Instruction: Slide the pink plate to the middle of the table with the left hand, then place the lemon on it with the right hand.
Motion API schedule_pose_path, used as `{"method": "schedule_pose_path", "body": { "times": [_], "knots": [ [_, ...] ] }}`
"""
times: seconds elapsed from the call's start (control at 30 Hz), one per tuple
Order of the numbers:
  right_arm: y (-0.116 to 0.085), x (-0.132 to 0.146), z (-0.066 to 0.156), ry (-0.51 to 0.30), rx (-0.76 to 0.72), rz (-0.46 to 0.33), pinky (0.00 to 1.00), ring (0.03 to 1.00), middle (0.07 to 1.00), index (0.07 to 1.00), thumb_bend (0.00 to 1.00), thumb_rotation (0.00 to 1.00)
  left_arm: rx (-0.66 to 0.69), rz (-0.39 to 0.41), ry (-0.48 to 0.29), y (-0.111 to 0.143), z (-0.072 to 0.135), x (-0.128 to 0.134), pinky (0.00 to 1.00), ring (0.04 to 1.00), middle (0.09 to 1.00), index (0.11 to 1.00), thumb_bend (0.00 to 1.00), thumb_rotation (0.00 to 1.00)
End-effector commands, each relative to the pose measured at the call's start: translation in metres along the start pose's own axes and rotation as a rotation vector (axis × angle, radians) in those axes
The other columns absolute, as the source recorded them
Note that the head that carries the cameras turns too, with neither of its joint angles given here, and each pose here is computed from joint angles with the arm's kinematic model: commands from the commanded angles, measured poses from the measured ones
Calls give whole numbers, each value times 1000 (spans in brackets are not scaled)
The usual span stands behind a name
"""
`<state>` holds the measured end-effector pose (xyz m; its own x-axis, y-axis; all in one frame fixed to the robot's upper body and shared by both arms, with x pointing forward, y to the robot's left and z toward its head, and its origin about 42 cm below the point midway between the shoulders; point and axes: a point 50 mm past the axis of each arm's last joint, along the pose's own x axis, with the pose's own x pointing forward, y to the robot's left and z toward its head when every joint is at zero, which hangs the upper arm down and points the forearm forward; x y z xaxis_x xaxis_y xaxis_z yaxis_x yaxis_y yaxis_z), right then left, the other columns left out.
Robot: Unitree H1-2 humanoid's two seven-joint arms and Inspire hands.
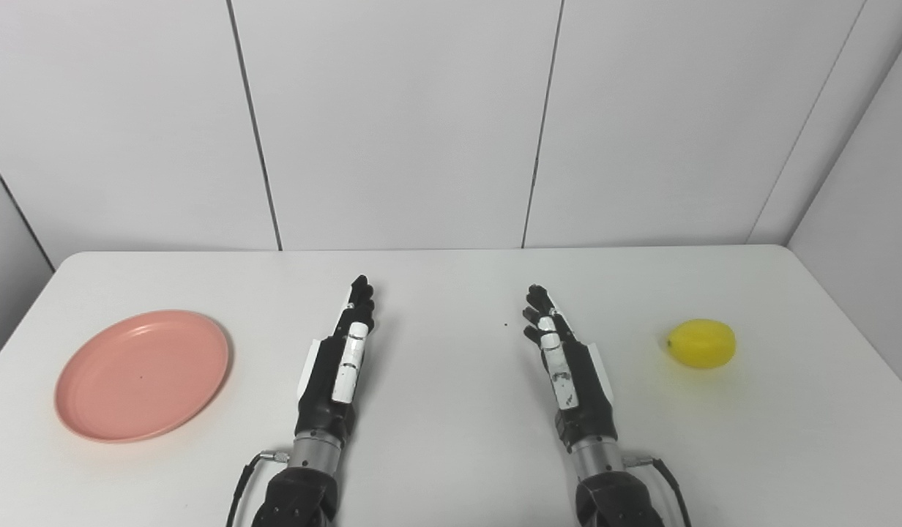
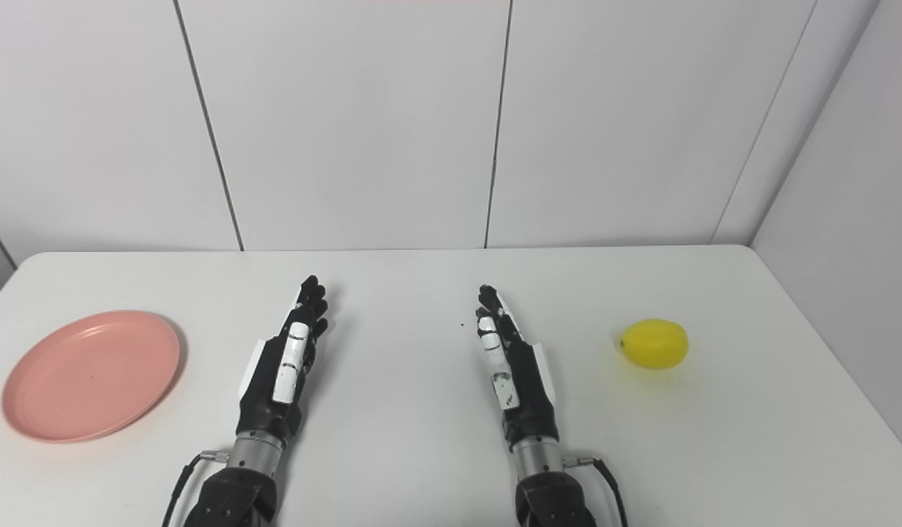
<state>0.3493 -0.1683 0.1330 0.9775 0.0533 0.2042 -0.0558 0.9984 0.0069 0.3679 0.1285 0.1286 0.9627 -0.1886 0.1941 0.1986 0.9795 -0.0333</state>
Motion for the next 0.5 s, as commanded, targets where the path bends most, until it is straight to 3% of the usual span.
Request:
{"method": "schedule_pose_path", "body": {
  "times": [0.0,0.33,0.47],
  "knots": [
    [0,7,13,-98,0,27,928,933,941,924,469,1000,6,23,52,3,-19,-17,1000,1000,1000,1000,569,1000],
    [-13,5,18,-67,2,16,915,920,939,923,523,1000,-8,23,65,-11,-21,-15,1000,1000,1000,1000,526,1000],
    [-14,6,18,-63,6,17,933,928,945,927,492,1000,-9,29,70,-12,-21,-15,1000,1000,1000,1000,526,1000]
  ]
}}
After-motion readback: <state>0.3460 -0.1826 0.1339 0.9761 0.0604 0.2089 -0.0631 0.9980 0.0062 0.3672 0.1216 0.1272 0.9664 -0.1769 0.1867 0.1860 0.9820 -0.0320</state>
